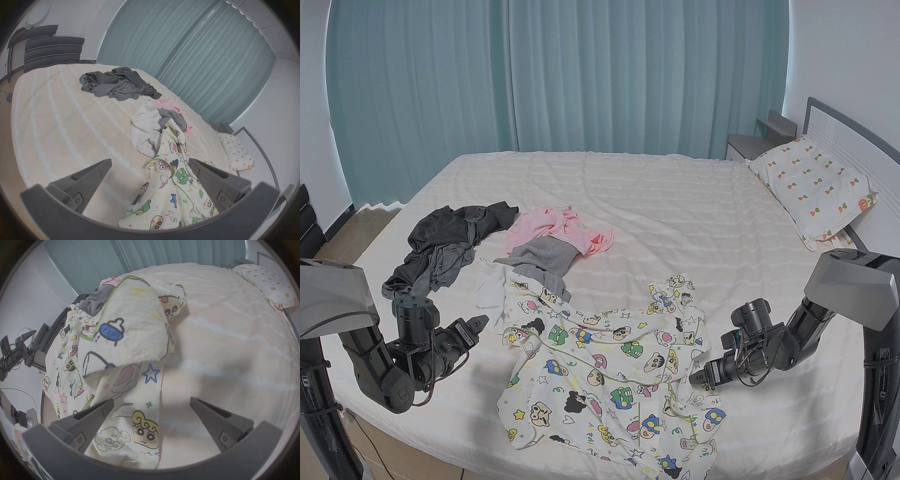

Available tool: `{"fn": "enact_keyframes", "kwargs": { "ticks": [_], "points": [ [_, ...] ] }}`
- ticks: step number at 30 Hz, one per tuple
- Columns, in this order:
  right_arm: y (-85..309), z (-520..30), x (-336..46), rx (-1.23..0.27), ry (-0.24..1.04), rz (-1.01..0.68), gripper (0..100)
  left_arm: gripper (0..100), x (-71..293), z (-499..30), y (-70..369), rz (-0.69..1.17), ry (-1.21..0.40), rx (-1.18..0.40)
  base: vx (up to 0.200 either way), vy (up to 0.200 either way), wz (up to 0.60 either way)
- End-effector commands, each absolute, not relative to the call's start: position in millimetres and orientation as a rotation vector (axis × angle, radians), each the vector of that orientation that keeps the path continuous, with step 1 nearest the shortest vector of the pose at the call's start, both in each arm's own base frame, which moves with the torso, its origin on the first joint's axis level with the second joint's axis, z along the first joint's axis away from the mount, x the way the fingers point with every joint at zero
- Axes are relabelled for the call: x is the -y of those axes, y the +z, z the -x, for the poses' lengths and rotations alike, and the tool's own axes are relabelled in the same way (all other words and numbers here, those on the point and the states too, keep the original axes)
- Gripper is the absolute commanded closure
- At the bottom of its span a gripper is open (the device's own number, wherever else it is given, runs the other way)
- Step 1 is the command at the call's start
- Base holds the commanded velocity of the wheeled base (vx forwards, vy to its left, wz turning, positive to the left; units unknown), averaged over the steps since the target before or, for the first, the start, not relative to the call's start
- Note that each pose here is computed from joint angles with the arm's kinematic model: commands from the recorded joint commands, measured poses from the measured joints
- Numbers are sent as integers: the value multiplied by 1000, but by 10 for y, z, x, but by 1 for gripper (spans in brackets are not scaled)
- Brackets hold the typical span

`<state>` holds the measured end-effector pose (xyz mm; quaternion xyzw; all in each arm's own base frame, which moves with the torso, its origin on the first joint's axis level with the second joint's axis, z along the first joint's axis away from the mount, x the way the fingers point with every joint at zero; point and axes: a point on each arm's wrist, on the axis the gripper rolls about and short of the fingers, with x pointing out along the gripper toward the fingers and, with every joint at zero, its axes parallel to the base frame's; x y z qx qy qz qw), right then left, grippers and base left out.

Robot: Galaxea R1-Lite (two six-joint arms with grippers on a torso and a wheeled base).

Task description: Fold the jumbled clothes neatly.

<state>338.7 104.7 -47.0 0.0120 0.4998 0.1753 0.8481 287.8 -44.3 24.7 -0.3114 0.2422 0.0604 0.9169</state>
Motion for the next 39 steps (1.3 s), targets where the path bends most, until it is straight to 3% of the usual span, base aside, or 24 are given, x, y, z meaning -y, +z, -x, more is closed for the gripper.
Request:
{"fn": "enact_keyframes", "kwargs": {
  "ticks": [1,6,7,24,39],
  "points": [
    [-510,-3383,-1045,-1065,369,-28,0,0,462,-2879,217,637,124,-509,0,0,0],
    [-517,-3349,-1041,-1098,375,-65,0,0,481,-2879,202,642,121,-513,0,0,0],
    [-507,-3347,-1048,-1110,374,-84,100,0,485,-2882,200,644,122,-513,0,0,0],
    [-162,-3318,-946,-1120,393,-285,100,0,496,-2902,194,646,115,-484,0,0,0],
    [-144,-3369,-392,-1092,231,-358,100,0,516,-2898,205,630,134,-469,0,0,0]
  ]
}}
